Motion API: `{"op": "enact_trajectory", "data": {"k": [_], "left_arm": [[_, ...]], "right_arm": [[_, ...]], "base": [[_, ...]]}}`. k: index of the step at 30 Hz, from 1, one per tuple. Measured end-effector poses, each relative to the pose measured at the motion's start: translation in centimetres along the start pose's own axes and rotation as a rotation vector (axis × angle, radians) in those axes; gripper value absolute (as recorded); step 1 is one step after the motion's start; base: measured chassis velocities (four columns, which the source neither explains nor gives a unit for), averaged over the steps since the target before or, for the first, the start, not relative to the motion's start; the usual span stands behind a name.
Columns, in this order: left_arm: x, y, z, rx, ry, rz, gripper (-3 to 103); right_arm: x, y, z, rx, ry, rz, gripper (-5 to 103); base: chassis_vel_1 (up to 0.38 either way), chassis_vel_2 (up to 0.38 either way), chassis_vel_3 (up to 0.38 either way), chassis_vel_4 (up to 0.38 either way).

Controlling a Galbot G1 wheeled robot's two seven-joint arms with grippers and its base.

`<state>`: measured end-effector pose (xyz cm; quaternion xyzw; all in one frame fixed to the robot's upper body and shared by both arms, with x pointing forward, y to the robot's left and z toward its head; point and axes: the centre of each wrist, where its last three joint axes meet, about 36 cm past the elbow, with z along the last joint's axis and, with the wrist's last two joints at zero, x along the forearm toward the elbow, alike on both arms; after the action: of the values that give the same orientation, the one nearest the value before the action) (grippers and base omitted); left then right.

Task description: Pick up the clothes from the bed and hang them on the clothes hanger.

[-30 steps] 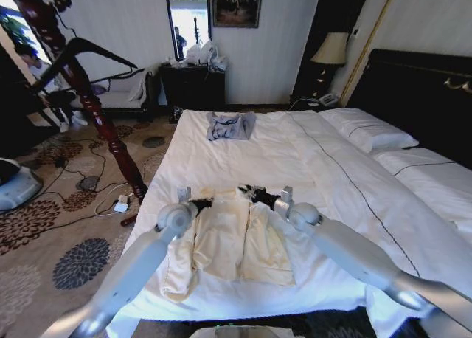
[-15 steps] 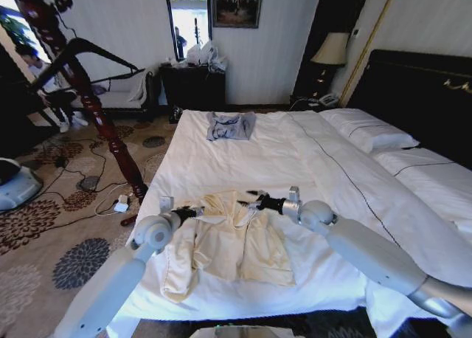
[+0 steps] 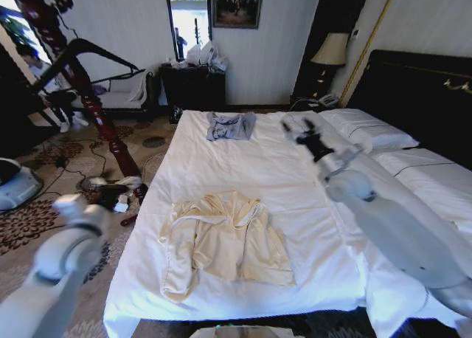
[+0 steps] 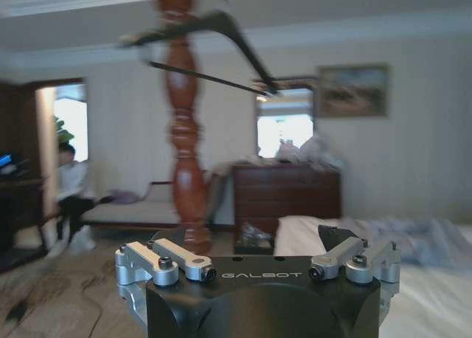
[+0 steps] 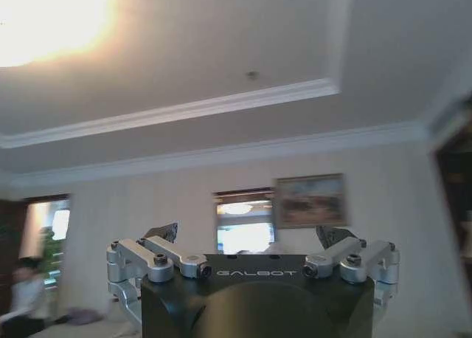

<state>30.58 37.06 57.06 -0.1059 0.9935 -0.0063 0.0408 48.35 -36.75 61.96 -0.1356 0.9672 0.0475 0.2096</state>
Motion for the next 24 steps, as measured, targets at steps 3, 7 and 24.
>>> {"op": "enact_trajectory", "data": {"k": [3,7,24], "left_arm": [[2.0,-0.2,-0.7,0.039,-0.045,-0.043,100],[3.4,-0.4,-0.2,-0.017,-0.106,-0.085,100],[8.5,-4.3,2.0,-0.01,-0.103,-0.147,100]], "right_arm": [[3.6,1.3,-1.3,-0.031,-0.014,0.051,100],[5.7,1.2,-1.3,-0.014,-0.09,0.065,100],[15.5,-0.6,-2.0,0.125,-0.131,0.24,100]], "base": [[0.0,0.0,0.0,0.0],[0.0,0.0,0.0,0.0],[0.0,0.0,0.0,0.0]]}}
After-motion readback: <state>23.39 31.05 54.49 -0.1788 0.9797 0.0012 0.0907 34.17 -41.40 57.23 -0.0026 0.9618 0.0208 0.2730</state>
